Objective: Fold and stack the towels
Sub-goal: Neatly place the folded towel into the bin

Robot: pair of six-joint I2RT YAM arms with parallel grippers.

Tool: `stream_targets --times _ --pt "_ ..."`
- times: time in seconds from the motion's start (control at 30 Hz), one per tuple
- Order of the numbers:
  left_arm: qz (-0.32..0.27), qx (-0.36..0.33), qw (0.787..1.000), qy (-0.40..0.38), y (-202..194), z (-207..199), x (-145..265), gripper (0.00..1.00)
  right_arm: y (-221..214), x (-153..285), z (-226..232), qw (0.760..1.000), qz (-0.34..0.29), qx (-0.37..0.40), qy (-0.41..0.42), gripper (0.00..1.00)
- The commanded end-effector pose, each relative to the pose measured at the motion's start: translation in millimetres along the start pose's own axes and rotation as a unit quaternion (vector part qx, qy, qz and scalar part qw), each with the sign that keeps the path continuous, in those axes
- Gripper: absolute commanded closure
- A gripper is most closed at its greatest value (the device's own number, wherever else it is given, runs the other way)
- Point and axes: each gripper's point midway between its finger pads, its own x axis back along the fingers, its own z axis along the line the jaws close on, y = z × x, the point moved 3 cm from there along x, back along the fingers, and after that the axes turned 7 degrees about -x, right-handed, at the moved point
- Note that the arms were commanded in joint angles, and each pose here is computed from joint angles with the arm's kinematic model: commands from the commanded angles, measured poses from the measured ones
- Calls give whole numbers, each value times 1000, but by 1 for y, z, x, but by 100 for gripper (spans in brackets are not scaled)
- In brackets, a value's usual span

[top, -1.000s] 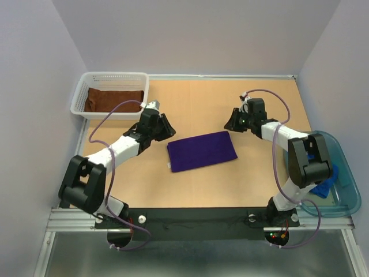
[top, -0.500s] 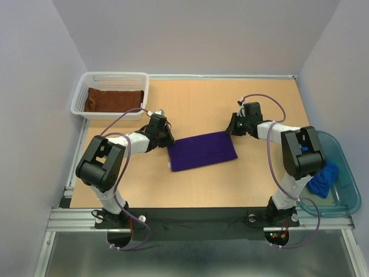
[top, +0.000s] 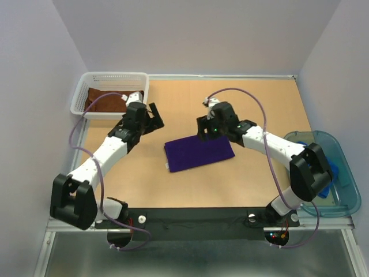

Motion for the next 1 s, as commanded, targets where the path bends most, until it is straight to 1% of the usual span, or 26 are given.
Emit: stream_targets --times 0.0,0.03,0.07,0.1,0.13,0.17,0.2,0.23,0.3,0.33,0.4,0.47,0.53,0.57,0.63,0.7,0.87,0.97 --pt "-49 -23 997 46 38 32 36 1 -30 3 46 994 56 91 -15 25" --pt "-53 -24 997 52 40 38 41 1 -30 2 61 993 57 104 -7 23" --pt "-51 -33 997 55 40 44 44 1 -52 -3 78 987 87 133 0 22" --pt "-63 -29 996 63 46 54 51 1 -56 -5 86 985 91 147 -4 22" --pt "-59 -32 995 69 41 61 51 1 -62 -7 95 982 98 160 -3 21" --pt "-64 -33 995 75 41 67 55 1 -67 -6 115 979 102 176 9 21" --pt "-61 -43 994 81 38 74 56 1 -77 -13 120 977 115 181 7 21" --pt "-59 -41 992 101 31 88 53 1 -79 -14 135 975 115 188 17 22" --pt "-66 -31 990 117 25 99 55 1 -86 -18 146 973 122 194 21 23" --pt "-55 -23 991 119 10 104 50 1 -93 -25 149 971 131 200 16 24" --pt "-62 -6 991 115 4 111 46 1 -97 -28 160 969 135 208 15 26" --pt "-56 3 991 125 8 119 47 1 -108 -36 161 965 149 216 6 29" --pt "-59 3 990 132 10 121 46 1 -111 -43 166 964 149 221 1 32" --pt "-57 3 989 136 10 123 45 1 -111 -45 167 964 150 220 -1 35" --pt "-49 4 988 143 9 126 43 1 -108 -48 172 965 144 221 -6 38" --pt "-42 3 989 145 8 127 40 1 -112 -54 171 964 146 223 -14 43" --pt "-41 3 991 131 7 124 40 1 -116 -66 166 962 149 226 -35 45" --pt "-42 2 990 132 6 124 40 1 -126 -71 166 960 164 226 -32 45"
